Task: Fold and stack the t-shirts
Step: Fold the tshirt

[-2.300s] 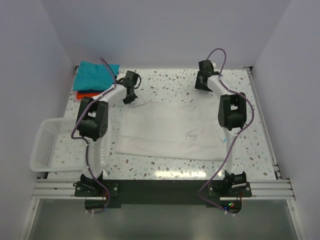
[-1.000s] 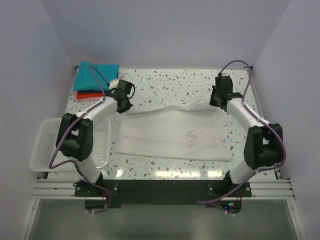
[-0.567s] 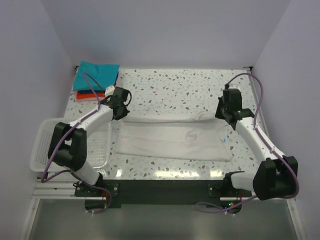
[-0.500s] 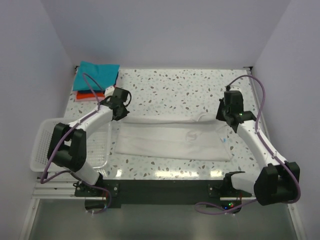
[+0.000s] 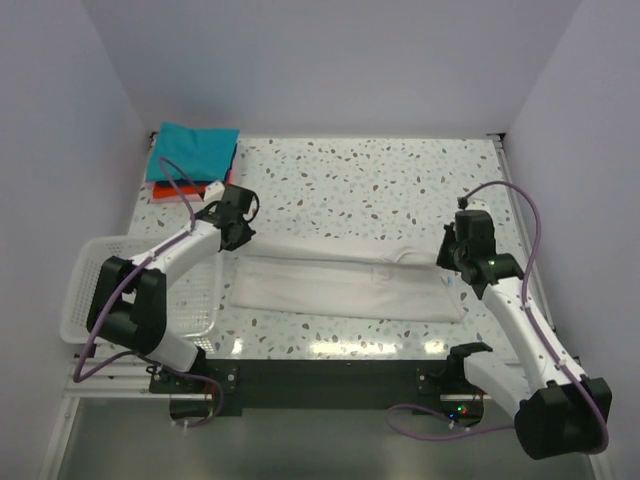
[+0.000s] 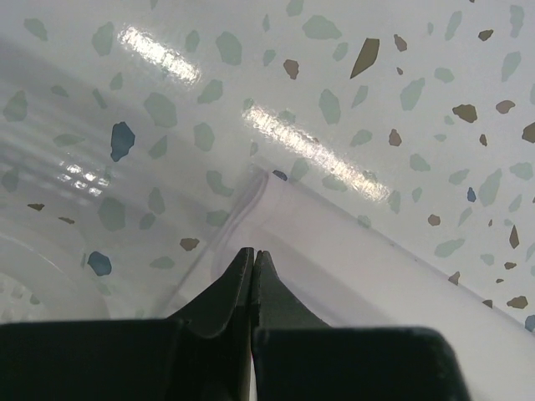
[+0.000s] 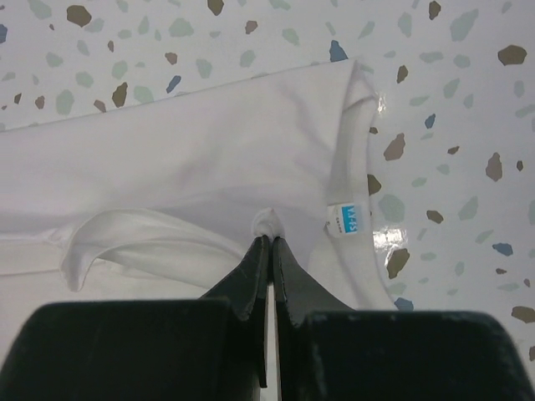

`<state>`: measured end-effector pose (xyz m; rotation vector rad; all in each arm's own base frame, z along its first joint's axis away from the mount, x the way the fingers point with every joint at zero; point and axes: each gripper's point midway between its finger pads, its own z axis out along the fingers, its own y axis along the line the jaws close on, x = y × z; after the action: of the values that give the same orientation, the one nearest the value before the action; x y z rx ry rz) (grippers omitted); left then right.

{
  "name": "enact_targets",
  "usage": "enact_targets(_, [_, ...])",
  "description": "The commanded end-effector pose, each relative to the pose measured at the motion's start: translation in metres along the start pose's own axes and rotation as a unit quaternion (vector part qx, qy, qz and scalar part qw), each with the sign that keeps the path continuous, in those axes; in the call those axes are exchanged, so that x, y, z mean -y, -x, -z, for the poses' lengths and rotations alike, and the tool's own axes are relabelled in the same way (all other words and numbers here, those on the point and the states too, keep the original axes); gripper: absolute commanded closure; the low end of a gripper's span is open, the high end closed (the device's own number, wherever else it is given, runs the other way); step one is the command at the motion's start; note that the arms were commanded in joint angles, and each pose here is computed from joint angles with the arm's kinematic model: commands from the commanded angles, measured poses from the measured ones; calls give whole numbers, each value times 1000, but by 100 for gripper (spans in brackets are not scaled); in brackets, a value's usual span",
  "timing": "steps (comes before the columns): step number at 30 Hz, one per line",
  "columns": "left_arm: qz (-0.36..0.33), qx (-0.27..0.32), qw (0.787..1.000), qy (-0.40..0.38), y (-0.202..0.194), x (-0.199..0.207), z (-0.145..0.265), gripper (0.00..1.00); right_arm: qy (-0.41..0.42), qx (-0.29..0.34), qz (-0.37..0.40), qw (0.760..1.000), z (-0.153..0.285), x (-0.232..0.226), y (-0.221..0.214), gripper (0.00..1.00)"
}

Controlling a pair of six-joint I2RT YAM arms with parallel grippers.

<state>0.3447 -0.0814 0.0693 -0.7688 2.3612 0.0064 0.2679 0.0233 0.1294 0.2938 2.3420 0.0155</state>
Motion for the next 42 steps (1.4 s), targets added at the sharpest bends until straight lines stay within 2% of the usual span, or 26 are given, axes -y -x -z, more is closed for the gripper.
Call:
enact_targets(1, [23,22,1000,2,7,-2,6,100,11,-3,-13,1000,10,-1,-9,100])
enact_targets(2, [22,18,1000,2,5,-2,5,100,19,-4,-17,1000,13,-3,-11,100])
enact_targets(5, [25,12,1000,8,2,-4,7,100,58,-23,-44,997,24,-14,-26,84])
enact_targets(7, [26,18,999,9,3,-2,12,88,63,-30,-55,996,31,-14,-32,76])
enact_targets(11, [31,33,999,-7,12,6,27,69,57,-18,-69,996,54,-6,-33,65])
enact_targets(12, [29,38,999,-12,14,10,31,59,66,1,-72,995,62,-8,-26,63])
enact_targets(15, [34,56,998,-17,26,16,48,48,89,18,-76,993,74,-14,-17,53])
enact_targets(16, [34,62,997,-20,29,16,54,45,95,19,-75,992,76,-16,-16,40])
enact_targets(17, [35,65,997,-23,32,18,58,36,103,22,-75,992,78,-19,-13,15])
enact_targets(18, [32,69,997,-31,33,22,62,30,109,23,-73,991,78,-22,-9,1])
enact_targets(19, [32,72,996,-39,36,26,67,24,111,22,-70,991,77,-23,-8,1])
enact_targets(20, [29,72,996,-42,36,28,69,13,125,23,-67,990,78,-29,-4,1])
enact_targets(23, [15,67,996,-61,34,41,75,0,157,1,-55,986,71,-46,-1,1])
enact_targets(27, [-14,54,993,-100,23,66,75,0,243,-28,-43,969,63,-83,6,1])
enact_targets(31, [-44,10,992,-114,-5,82,58,0,296,-49,-46,953,46,-110,12,1])
enact_targets(35, [-64,-17,992,-103,-27,82,40,0,281,-104,-43,953,9,-117,-14,1])
enact_targets(40, [-75,-31,993,-82,-41,73,24,0,233,-162,-22,959,-11,-111,-70,1])
enact_targets(42, [-77,-30,993,-81,-41,73,24,0,207,-163,-12,965,-12,-104,-84,1])
